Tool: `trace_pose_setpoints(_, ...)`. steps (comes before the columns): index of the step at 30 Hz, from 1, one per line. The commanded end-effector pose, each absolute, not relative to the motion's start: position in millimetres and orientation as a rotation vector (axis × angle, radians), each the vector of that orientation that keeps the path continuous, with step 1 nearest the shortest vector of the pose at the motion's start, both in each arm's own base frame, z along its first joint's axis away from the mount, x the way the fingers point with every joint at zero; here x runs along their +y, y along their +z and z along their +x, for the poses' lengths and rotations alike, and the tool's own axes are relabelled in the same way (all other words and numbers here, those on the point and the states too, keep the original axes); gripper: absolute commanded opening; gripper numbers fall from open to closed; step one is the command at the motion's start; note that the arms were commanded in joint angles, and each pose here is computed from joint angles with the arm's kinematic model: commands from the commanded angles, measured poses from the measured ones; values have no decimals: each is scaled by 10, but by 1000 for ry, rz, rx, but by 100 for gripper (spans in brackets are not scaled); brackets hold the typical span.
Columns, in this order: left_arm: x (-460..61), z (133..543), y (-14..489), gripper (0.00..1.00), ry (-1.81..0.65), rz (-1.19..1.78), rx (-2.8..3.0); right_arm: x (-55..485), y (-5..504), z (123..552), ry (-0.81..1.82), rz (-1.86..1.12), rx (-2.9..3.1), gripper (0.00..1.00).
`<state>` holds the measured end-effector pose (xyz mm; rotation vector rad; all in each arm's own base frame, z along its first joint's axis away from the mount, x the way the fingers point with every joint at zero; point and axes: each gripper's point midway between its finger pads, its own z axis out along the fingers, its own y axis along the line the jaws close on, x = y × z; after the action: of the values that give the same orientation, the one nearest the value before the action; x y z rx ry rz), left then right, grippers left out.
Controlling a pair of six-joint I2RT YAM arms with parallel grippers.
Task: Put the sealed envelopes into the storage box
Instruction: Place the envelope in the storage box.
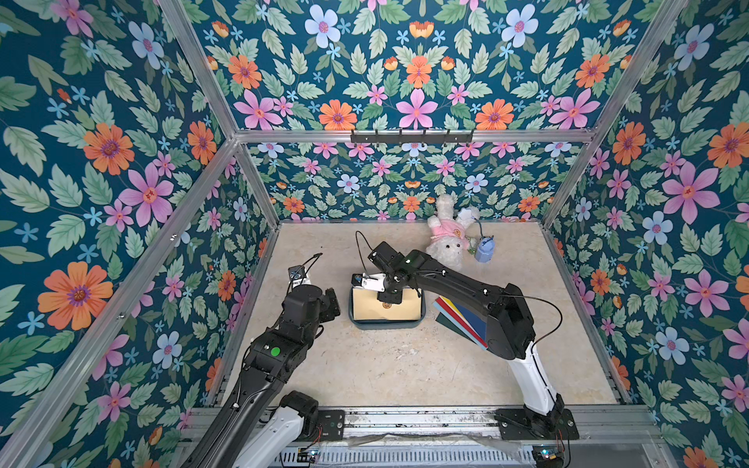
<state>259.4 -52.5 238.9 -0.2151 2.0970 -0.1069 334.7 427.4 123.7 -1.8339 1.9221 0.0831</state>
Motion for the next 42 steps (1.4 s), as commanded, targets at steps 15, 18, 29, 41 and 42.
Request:
trace_pose_setpoints(15, -1626, 2731, 2351, 75, -768, -15, 2137, 2967, 2218, 3902, 639, -546, 2058, 44)
trace_pose_setpoints(18, -1984, 2752, 2307, 74, -879, 34, 2154, 2352, 2104, 3886, 724, -245, 2072, 44)
trace_pose_setpoints(29, -3466, 2815, 1790, 69, -1044, 231, 2324, 943, 1207, 3661, 753, 437, 2139, 45)
trace_pose_setpoints(41, -4480, 2933, 1128, 65, -1054, 370, 2518, 663, 646, 3690, 675, 585, 2268, 46)
trace_pose_setpoints(42, -4494, 2944, 1075, 65, -1047, 369, 2528, 673, 613, 3691, 683, 591, 2278, 46)
